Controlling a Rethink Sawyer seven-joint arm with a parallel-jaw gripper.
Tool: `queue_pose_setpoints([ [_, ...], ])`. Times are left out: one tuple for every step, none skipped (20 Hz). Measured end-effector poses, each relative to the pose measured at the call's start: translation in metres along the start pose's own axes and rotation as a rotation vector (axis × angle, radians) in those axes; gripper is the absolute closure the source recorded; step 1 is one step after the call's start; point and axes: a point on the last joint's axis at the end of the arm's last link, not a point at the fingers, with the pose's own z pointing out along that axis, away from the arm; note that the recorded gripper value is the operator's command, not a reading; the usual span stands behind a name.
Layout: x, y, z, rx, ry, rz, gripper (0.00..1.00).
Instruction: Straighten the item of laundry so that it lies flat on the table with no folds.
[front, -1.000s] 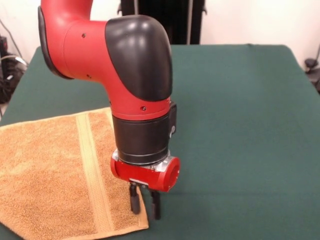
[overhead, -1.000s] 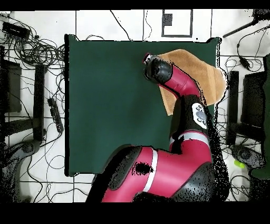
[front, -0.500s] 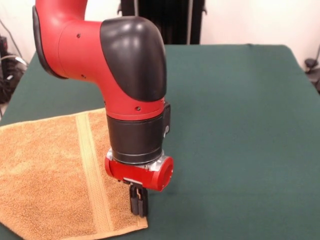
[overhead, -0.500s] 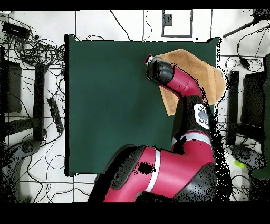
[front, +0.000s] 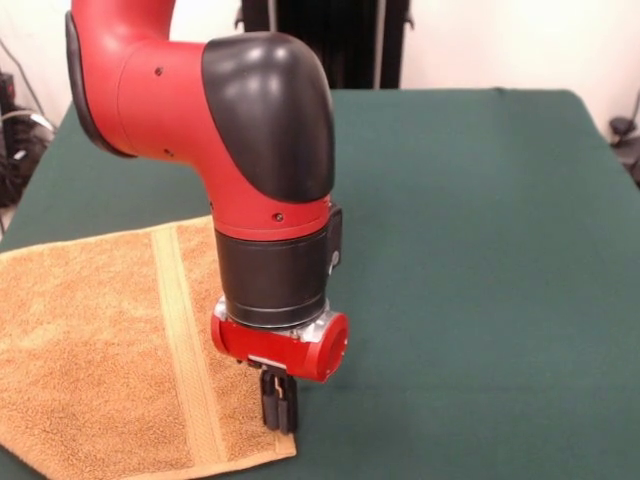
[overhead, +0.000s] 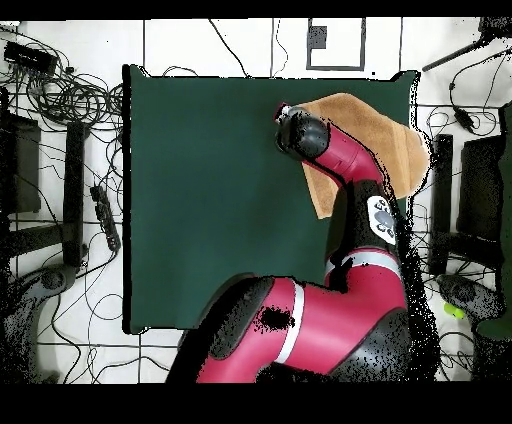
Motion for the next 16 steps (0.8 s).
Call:
queue_pose_setpoints([
  [0.000,0.001,0.000,0.000,0.000,-0.001,1.00],
  [0.001,0.001,0.000,0.000,-0.001,-0.002,1.00],
  [0.001,0.001,0.000,0.000,-0.002,-0.002,1.00],
  [0.002,0.001,0.000,0.001,-0.005,-0.003,1.00],
  [0.002,0.001,0.000,0.001,-0.010,-0.002,1.00],
  [0.003,0.001,0.000,0.002,-0.021,-0.001,1.00],
  [0.004,0.001,0.000,0.001,-0.035,0.000,1.00],
  [0.006,0.001,0.000,0.000,-0.051,0.001,1.00],
  [0.008,0.002,0.000,-0.001,-0.065,0.002,1.00],
  [0.009,0.002,0.000,-0.002,-0.077,0.003,1.00],
  [0.011,0.002,0.000,-0.002,-0.092,0.004,1.00],
  [0.012,0.002,0.000,-0.001,-0.104,0.005,1.00],
  [0.014,0.002,0.000,0.000,-0.117,0.005,1.00],
  [0.016,0.002,0.000,0.000,-0.130,0.006,1.00],
  [0.017,0.001,0.001,0.001,-0.138,0.007,1.00],
  [0.019,0.001,0.001,0.001,-0.153,0.008,1.00],
])
